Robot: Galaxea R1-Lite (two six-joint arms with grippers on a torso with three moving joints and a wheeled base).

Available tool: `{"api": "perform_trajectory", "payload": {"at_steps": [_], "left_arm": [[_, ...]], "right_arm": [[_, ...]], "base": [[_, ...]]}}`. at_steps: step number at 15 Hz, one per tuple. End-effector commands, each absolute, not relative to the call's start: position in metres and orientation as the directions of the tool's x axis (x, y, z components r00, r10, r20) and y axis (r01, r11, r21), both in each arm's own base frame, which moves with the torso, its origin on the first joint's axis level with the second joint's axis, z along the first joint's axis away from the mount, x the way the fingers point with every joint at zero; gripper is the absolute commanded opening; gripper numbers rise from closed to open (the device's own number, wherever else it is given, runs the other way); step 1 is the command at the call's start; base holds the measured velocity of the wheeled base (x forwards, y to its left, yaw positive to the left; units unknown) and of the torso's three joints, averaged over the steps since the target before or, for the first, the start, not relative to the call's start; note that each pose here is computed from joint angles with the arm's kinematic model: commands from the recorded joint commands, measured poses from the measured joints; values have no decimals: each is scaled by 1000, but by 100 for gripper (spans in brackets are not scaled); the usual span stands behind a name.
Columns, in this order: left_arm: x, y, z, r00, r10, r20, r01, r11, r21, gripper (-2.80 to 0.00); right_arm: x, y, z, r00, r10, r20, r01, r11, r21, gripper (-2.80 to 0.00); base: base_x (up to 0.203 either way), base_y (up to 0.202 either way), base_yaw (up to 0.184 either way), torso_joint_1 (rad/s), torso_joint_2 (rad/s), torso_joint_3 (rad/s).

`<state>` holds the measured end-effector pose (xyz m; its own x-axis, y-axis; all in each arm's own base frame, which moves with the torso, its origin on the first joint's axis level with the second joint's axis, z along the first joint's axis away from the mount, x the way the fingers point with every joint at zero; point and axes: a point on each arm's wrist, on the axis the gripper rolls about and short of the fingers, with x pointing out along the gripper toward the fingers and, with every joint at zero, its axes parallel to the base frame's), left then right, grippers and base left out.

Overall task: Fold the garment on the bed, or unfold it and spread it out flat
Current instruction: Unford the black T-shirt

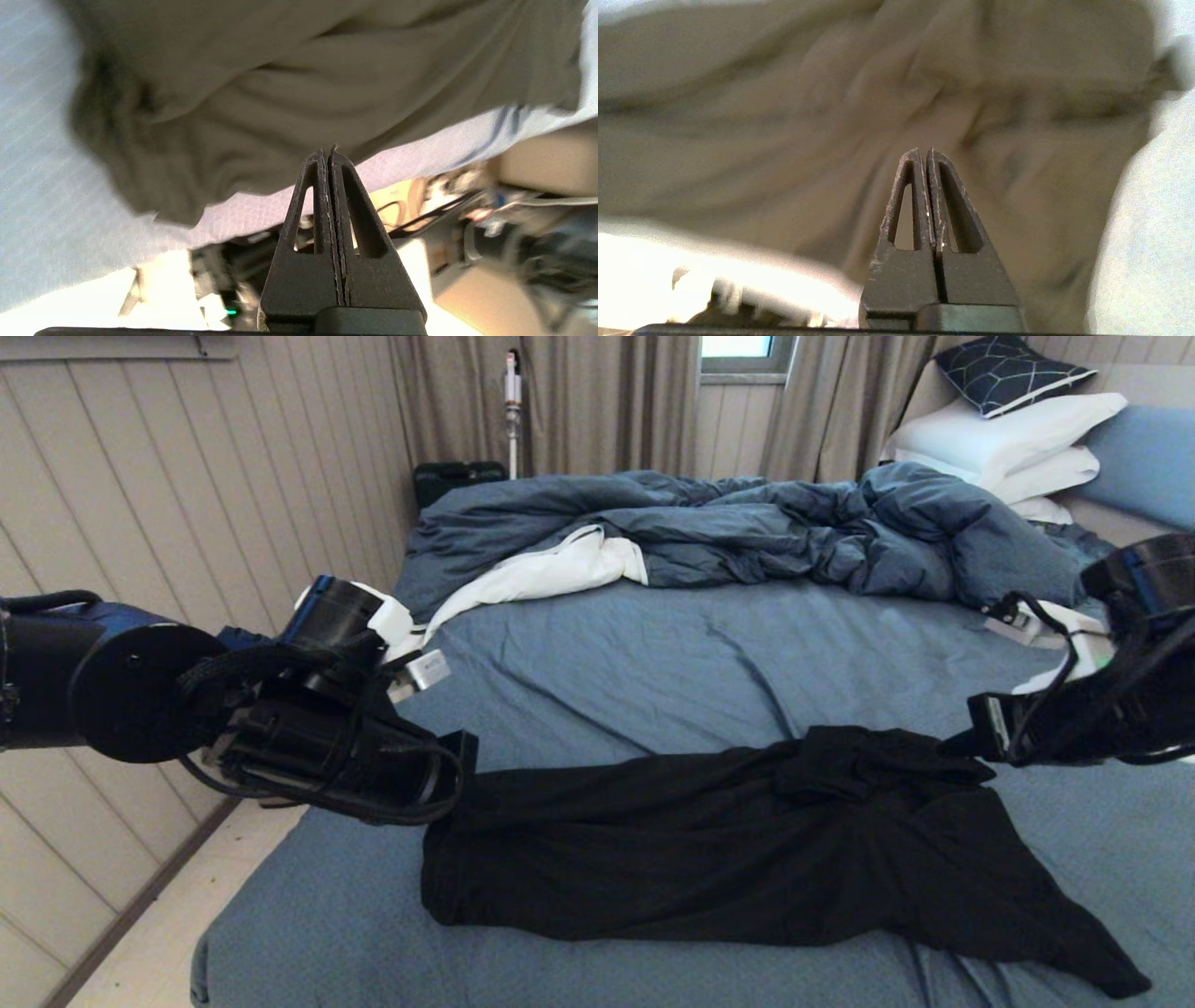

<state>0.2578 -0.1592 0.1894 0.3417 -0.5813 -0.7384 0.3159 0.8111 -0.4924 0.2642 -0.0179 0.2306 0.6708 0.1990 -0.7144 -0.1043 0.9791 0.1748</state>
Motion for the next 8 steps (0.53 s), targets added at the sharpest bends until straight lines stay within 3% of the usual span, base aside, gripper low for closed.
{"api": "perform_trajectory", "payload": {"at_steps": [1, 3, 7, 8], "left_arm": [[255, -175, 182, 320, -563, -762, 385, 812, -439, -280], [250, -185, 176, 368, -484, -794, 451, 840, -302, -280], [243, -180, 167, 385, -425, -819, 516, 835, -192, -280], [244, -179, 165, 411, -387, -825, 502, 852, -150, 0]], "right_arm": [[235, -15, 241, 693, 256, -674, -153, 966, 209, -280], [237, -19, 237, 676, 298, -674, -170, 953, 251, -280], [247, -21, 221, 629, 331, -703, -173, 942, 289, -280], [248, -22, 220, 625, 345, -700, -180, 937, 301, -280]], "base": [[0, 0, 0, 0, 0, 0], [0, 0, 0, 0, 0, 0], [0, 0, 0, 0, 0, 0], [0, 0, 0, 0, 0, 0]]}}
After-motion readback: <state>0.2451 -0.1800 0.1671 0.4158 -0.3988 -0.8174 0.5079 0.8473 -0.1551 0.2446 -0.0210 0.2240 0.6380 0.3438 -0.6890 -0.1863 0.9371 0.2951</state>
